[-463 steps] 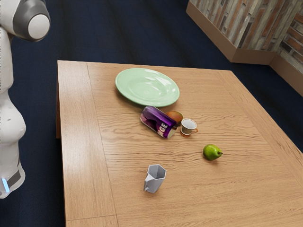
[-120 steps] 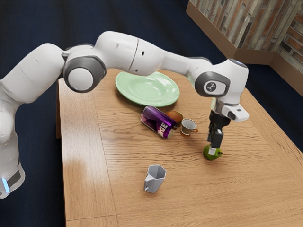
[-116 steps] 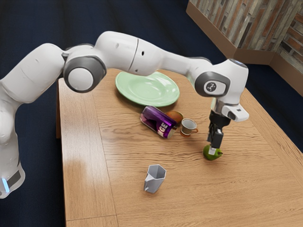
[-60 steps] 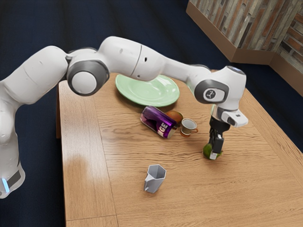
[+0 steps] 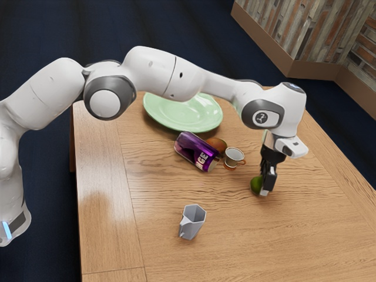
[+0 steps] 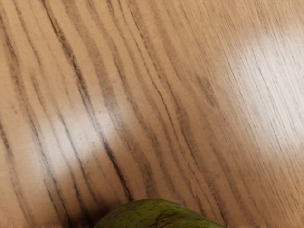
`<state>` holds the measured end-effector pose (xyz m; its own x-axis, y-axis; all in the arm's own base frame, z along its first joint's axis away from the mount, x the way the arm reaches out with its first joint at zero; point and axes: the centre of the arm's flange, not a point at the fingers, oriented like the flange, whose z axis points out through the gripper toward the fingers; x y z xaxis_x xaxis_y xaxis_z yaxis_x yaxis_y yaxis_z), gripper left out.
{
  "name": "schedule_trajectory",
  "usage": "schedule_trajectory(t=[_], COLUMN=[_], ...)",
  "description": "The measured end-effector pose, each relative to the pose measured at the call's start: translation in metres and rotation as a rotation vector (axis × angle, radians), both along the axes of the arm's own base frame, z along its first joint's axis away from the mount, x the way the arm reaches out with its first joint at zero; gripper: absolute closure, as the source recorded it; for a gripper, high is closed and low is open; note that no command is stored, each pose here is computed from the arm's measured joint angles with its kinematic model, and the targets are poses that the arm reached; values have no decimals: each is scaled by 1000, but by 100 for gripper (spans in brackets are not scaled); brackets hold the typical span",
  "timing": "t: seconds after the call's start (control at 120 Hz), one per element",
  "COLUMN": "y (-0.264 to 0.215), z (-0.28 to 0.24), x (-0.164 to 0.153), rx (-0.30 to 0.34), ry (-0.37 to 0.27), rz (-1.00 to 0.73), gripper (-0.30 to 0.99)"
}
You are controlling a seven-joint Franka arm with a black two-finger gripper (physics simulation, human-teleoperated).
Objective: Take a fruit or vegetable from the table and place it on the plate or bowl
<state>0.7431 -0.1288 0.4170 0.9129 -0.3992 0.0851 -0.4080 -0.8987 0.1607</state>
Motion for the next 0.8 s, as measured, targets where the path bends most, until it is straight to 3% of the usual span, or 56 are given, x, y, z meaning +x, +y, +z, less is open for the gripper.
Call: schedule_trajectory(t=[0.308, 0.8], y=[4, 7], z=[21, 20], x=[0, -9], rx=[31, 87], ry=[-10, 62], rz=[-7, -20], gripper=[24, 24])
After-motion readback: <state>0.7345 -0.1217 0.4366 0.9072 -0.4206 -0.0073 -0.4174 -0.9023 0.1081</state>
